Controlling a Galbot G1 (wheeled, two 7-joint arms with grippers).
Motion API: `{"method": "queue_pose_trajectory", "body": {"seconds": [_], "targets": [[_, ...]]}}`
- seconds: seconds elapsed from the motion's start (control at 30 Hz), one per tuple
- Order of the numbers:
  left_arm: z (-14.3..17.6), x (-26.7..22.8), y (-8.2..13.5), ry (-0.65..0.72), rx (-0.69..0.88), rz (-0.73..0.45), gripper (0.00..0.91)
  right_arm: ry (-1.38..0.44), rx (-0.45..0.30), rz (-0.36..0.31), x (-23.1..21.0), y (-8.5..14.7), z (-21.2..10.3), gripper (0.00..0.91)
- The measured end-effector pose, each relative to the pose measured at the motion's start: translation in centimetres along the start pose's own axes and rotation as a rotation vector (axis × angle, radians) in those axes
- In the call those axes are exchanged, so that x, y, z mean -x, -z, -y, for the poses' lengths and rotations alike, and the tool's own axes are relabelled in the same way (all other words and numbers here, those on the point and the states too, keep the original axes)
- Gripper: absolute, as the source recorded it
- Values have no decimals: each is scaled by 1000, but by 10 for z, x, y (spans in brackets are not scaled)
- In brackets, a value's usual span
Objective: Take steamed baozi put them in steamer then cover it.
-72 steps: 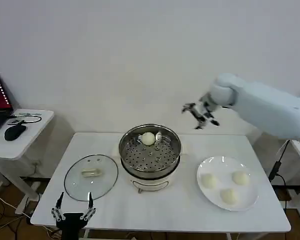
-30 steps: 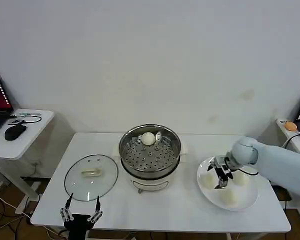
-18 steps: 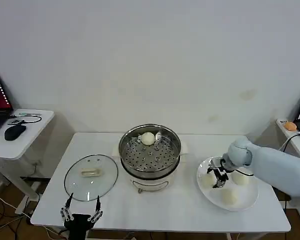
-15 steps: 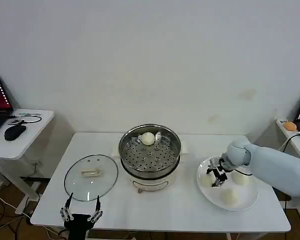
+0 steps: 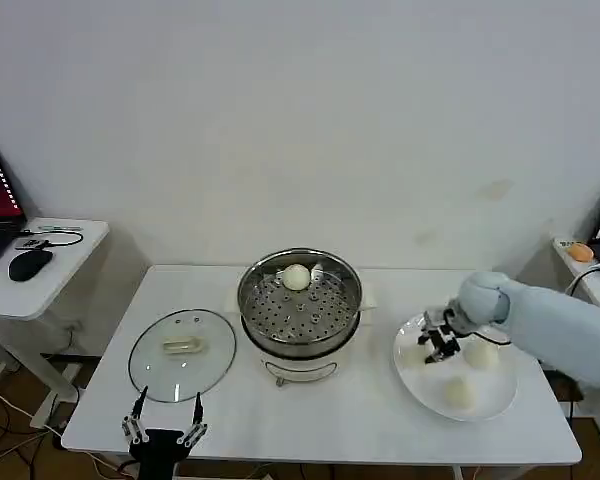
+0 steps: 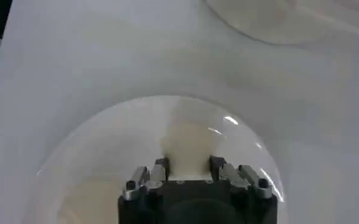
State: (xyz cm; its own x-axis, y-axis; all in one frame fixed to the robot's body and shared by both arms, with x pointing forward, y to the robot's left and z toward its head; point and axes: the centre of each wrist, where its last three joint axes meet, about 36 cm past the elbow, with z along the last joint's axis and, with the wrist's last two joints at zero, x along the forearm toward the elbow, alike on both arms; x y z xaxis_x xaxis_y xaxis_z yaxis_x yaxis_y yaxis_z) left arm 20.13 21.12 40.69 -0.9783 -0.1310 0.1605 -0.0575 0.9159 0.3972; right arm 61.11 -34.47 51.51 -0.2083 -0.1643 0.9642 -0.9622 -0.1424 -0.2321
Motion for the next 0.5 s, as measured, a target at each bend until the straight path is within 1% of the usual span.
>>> {"method": "queue_pose_trajectory", "body": {"seconds": [0.13, 0.27, 0.37, 0.5], "targets": [[-3, 1, 0, -3, 8, 6, 907, -56, -4, 11, -38, 8, 18, 474], [-4, 3, 1, -5, 8, 11, 907, -112, -20, 26, -77, 24, 38, 474], [-6, 5, 2, 0, 9, 15, 907, -152, -36, 43, -104, 44, 53, 474], [-10, 7, 3, 5, 7, 19, 907, -190, -64, 73, -131, 79, 74, 474]]}}
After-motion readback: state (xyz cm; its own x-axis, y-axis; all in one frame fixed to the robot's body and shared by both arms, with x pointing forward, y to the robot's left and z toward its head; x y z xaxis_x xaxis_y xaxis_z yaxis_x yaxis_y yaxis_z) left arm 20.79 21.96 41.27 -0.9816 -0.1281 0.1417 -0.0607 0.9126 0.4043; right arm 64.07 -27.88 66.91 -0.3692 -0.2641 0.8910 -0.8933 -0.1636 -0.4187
